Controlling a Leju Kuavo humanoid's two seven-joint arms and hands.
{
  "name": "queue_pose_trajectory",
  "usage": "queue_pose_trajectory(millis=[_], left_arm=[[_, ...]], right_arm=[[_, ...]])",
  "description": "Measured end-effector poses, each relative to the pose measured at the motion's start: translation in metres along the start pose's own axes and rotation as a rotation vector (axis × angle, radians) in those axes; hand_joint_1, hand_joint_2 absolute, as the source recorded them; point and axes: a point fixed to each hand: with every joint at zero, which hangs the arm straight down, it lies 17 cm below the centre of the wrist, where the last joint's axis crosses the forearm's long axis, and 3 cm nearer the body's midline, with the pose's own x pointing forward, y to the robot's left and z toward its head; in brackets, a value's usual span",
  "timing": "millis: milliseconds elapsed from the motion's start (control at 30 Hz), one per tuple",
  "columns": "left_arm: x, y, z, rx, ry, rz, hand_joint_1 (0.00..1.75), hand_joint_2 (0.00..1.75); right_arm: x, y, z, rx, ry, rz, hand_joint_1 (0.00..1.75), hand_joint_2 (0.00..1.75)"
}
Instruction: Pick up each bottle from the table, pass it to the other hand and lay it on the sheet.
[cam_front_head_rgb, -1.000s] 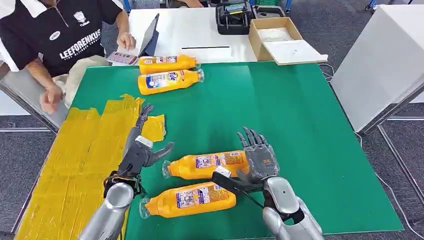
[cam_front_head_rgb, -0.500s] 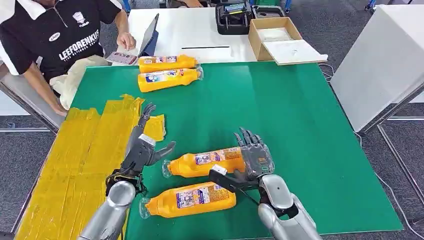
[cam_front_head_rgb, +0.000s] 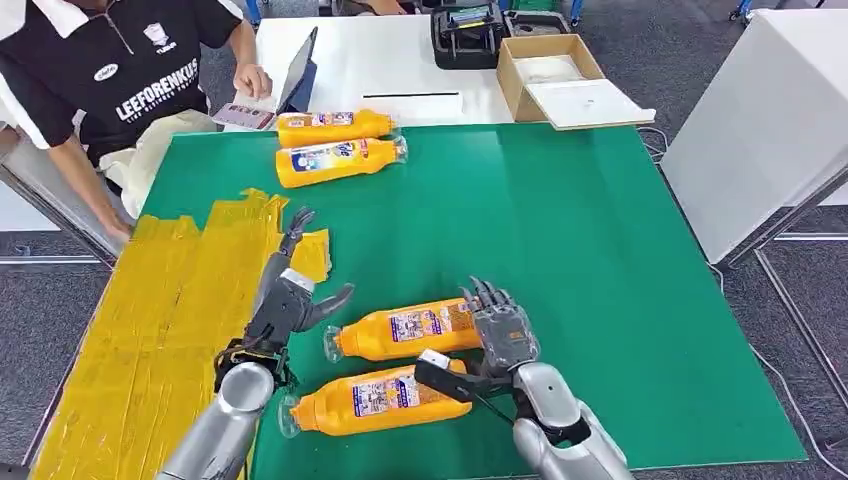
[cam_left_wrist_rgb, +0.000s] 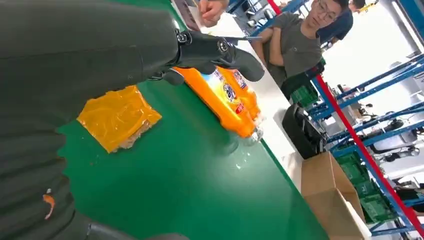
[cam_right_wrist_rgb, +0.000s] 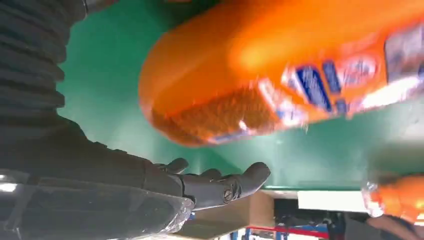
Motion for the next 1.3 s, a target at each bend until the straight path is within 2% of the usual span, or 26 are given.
queue_pose_trajectory(millis=[200, 467, 1100, 1233, 1300], left_arm=[[0.000, -0.009, 0.002, -0.016, 0.000, 0.002, 0.00, 1.75], [-0.001, -0.017, 0.001, -0.026, -0.002, 0.020, 0.00, 1.75], [-0.006, -0.018, 0.003, -0.022, 0.008, 0.026, 0.00, 1.75], [-0.006, -0.018, 0.003, -0.022, 0.009, 0.027, 0.00, 1.75], [-0.006, -0.018, 0.003, -0.021, 0.011, 0.029, 0.00, 1.75]], right_arm=[[0.003, 0.011, 0.000, 0.025, -0.030, 0.107, 0.00, 1.75], [0.009, 0.005, -0.005, -0.036, -0.111, 0.301, 0.00, 1.75], [0.009, 0.003, -0.013, -0.028, -0.156, 0.380, 0.00, 1.75], [0.007, 0.005, -0.014, -0.014, -0.154, 0.372, 0.00, 1.75], [0.006, 0.013, -0.013, 0.026, -0.152, 0.318, 0.00, 1.75]])
